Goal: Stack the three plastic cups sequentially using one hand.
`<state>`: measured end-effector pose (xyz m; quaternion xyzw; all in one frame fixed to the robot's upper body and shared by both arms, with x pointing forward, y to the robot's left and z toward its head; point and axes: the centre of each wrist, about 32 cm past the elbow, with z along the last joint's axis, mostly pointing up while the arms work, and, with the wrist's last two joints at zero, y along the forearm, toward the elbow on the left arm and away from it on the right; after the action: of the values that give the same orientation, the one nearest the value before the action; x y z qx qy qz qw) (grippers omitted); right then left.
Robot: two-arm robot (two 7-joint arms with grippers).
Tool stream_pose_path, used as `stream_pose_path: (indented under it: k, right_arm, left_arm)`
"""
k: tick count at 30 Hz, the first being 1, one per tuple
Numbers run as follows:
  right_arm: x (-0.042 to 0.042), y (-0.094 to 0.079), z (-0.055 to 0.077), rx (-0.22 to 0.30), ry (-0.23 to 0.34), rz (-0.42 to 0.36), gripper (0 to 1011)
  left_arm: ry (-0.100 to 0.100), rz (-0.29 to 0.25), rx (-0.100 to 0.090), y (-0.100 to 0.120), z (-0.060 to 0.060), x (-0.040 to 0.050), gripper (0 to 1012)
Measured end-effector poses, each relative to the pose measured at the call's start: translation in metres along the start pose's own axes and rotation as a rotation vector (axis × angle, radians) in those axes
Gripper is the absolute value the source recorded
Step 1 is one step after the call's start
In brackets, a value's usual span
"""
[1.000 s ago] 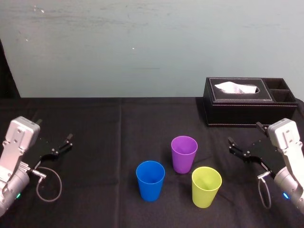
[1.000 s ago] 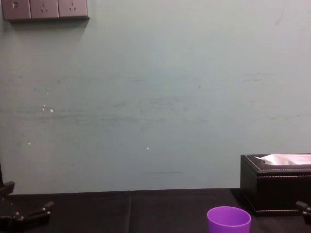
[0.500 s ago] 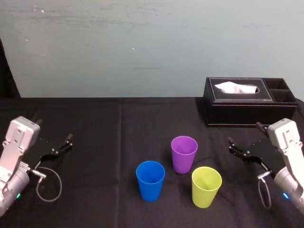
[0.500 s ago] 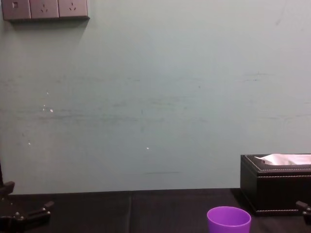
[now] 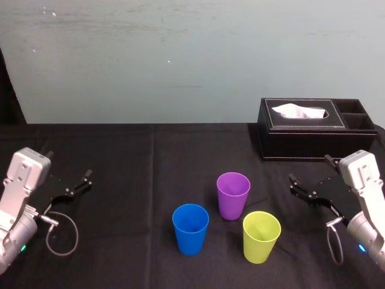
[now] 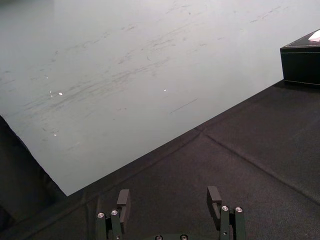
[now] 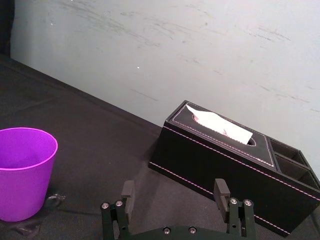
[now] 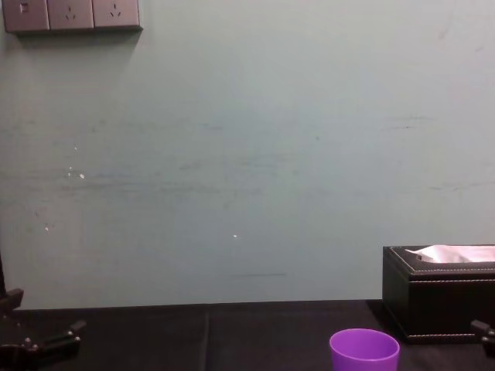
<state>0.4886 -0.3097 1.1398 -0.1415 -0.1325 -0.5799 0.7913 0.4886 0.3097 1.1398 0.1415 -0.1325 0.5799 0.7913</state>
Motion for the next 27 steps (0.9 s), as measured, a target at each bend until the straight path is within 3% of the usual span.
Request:
stream_pose_path:
  k: [15, 27]
  right_arm:
    - [0.0001, 0.0, 0.0, 0.0, 0.0, -0.001, 1004]
    - [0.0099, -0.013, 0.008, 0.033, 0.038, 0.009, 1004]
  left_arm:
    - [0.0, 0.0, 0.0, 0.0, 0.0, 0.0, 1000]
    - [0.0, 0.0, 0.0, 0.0, 0.0, 0.0, 1000]
